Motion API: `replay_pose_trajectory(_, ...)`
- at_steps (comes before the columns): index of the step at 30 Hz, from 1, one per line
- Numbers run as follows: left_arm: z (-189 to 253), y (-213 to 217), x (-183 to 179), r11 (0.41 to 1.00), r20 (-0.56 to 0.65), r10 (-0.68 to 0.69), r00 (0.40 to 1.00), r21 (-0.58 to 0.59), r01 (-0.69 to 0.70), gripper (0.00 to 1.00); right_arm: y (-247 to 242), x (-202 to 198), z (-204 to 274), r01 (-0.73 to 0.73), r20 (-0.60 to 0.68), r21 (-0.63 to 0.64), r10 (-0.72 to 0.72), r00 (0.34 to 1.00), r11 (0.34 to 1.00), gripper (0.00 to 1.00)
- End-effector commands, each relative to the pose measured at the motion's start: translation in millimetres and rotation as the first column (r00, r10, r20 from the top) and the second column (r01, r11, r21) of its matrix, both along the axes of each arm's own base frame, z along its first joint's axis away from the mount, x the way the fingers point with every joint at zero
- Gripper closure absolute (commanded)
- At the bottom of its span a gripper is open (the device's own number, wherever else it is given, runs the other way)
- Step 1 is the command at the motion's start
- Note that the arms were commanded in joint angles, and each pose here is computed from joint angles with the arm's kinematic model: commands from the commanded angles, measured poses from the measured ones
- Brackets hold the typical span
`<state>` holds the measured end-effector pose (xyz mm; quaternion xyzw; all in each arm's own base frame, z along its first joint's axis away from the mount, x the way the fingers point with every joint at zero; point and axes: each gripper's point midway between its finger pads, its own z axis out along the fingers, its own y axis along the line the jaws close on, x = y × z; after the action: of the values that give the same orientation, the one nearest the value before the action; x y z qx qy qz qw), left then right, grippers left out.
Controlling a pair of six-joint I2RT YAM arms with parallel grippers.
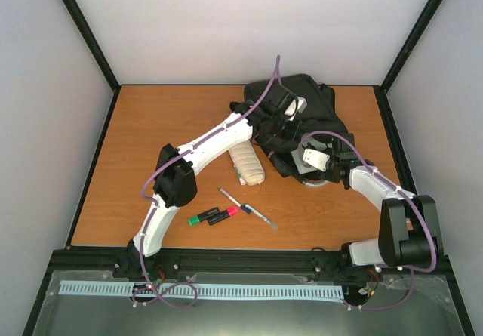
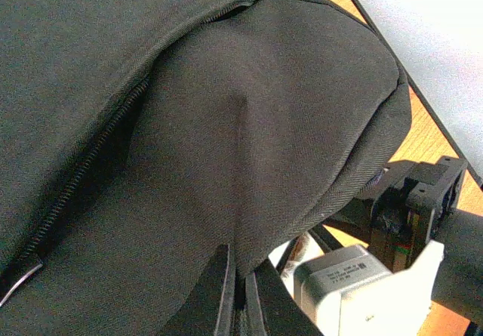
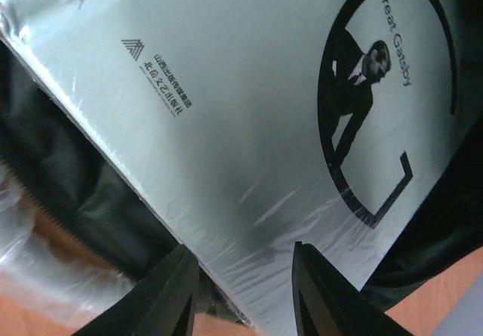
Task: Pack the student bag
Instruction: Place the book in the student bag.
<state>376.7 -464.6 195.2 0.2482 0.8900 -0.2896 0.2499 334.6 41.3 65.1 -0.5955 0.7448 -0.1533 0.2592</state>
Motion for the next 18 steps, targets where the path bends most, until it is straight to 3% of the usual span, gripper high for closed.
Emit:
replay_pose_trajectory(1,76,-6,-7,0.988,0.098,-0.041,0.994,-0.142,0.055,0.99,12,39,30,0.019,0.166,0.065,-0.030,0.986,0.998,0.64)
replay_pose_trajectory(14,79,-5,-8,0.988,0.099,-0.037,0.994,-0.145,0.051,0.99,33,64,21,-0.007,0.270,0.144,-0.032,0.962,0.990,0.72)
replay_pose_trajectory(18,76,-4,-6,0.990,0.100,-0.032,0.994,-0.133,0.046,0.99,41,51,22,-0.039,0.212,0.180,0.000,0.977,0.983,0.72)
